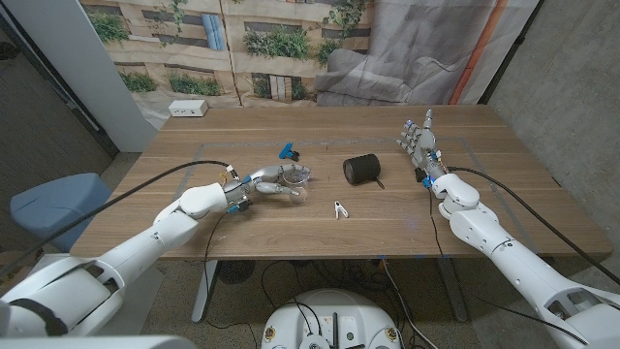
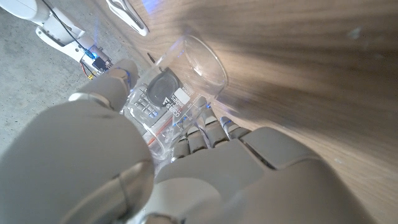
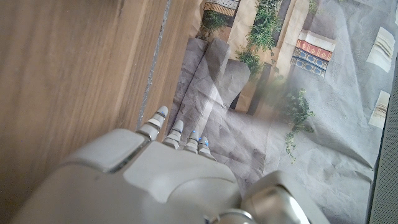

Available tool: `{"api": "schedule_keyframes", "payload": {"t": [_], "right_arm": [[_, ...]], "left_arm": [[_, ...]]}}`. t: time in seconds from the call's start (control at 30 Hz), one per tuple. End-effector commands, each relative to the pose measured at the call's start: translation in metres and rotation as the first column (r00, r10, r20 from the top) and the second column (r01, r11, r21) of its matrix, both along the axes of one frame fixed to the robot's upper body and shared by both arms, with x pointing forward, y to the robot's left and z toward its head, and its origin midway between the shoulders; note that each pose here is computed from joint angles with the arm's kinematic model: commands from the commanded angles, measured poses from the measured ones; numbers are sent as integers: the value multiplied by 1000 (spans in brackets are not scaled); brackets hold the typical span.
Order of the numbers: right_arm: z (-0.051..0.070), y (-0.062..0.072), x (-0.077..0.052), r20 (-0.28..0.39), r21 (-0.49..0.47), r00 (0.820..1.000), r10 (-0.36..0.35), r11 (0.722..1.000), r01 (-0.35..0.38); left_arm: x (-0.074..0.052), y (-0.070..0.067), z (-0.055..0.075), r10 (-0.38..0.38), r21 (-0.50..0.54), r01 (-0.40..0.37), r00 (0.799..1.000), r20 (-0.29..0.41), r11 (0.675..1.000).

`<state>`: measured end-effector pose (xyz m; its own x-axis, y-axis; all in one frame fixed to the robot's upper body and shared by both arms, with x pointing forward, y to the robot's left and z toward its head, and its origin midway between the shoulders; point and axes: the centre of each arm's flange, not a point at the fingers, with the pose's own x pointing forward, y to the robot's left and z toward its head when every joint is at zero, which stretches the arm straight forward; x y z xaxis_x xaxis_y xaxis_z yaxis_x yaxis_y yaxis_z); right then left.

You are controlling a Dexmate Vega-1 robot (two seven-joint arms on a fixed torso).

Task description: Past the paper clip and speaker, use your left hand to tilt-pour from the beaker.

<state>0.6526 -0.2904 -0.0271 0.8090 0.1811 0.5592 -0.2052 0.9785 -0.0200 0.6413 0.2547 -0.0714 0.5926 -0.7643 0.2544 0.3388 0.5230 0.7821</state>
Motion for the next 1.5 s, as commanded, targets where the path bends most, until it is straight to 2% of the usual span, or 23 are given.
{"api": "schedule_keyframes", "payload": {"t": [0.03, 0.23, 0.57, 0.87, 1.17, 1.5], "right_arm": [[0, 0, 0, 0, 0, 1000, 0, 1000, 0], [0, 0, 0, 0, 0, 1000, 0, 1000, 0], [0, 0, 0, 0, 0, 1000, 0, 1000, 0], [0, 0, 0, 0, 0, 1000, 0, 1000, 0], [0, 0, 0, 0, 0, 1000, 0, 1000, 0], [0, 0, 0, 0, 0, 1000, 0, 1000, 0]], "left_arm": [[2, 1, -10, 47, -65, -46, 999, 10, 997], [1, -5, -16, 40, -81, -39, 999, 7, 996], [1, -16, -17, 28, -121, -25, 999, 22, 992], [2, -17, -15, 35, -144, -30, 999, 31, 989], [0, -14, -6, 43, -165, -34, 998, 55, 986], [-5, -11, 15, 47, -154, -32, 994, 98, 988]]}}
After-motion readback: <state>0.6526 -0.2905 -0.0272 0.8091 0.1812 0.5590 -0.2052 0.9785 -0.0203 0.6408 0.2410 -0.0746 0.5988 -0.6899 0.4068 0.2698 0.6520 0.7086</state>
